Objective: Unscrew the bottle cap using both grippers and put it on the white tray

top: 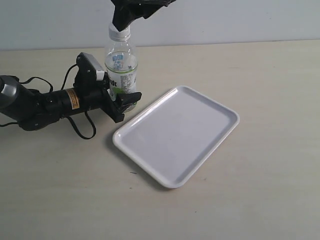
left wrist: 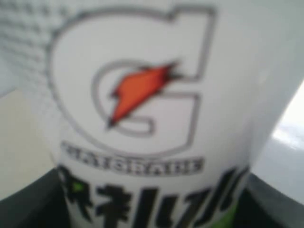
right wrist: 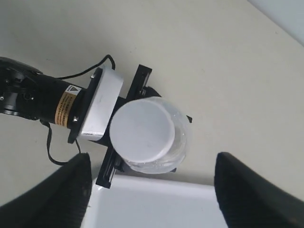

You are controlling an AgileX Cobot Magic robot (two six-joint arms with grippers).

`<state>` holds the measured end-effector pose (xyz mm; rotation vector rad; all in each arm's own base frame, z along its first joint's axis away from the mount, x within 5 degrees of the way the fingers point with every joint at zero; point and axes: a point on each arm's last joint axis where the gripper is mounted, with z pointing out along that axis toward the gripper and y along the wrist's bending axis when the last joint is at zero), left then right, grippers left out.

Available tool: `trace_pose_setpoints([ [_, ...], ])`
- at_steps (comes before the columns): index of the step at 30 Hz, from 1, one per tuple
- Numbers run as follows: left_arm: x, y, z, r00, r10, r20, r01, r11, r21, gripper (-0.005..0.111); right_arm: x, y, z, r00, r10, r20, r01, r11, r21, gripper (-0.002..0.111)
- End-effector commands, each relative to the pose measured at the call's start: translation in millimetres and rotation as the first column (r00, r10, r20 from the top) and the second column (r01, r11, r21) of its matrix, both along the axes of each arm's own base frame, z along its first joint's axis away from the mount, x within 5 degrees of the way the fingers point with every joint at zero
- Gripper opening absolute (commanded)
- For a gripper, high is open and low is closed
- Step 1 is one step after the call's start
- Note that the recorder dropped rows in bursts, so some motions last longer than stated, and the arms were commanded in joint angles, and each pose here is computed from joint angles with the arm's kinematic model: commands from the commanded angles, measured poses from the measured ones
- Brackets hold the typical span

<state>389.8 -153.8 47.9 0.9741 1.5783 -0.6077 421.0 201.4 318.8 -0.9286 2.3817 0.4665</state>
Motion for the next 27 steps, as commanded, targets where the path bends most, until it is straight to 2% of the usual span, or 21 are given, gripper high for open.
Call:
trace_pose_setpoints([
  [1,0.2,1.8,-5.0,1.000,0.008,-0.016,-0.007,0.998,0.063,0.000,-2.4,-0.5,3.4,1.000,-0.009,-0.011,0.009,1.000,-0.016,0.069],
  [5,-0.3,1.7,-5.4,1.000,0.002,-0.017,-0.001,0.998,0.068,0.000,-6.0,6.2,4.3,1.000,-0.006,0.010,0.007,0.998,-0.068,0.069],
  [11,-0.3,1.7,-5.4,1.000,0.002,-0.017,-0.001,0.998,0.068,0.000,-6.8,16.0,10.0,0.998,-0.013,0.054,0.017,0.997,-0.075,0.069],
  [16,-0.3,1.7,-5.4,1.000,0.002,-0.017,-0.001,0.998,0.068,0.000,3.4,20.1,-5.2,0.998,-0.033,0.058,0.037,0.997,-0.067,0.069],
  [19,-0.3,1.7,-5.4,1.000,0.002,-0.017,-0.001,0.998,0.068,0.000,8.5,24.4,-7.1,0.995,-0.049,0.084,0.051,0.999,-0.018,0.069],
  [27,-0.5,1.5,-5.5,1.000,-0.001,-0.016,0.003,0.998,0.070,0.000,19.0,29.2,-27.3,0.995,-0.055,0.081,0.057,0.998,-0.016,0.067],
])
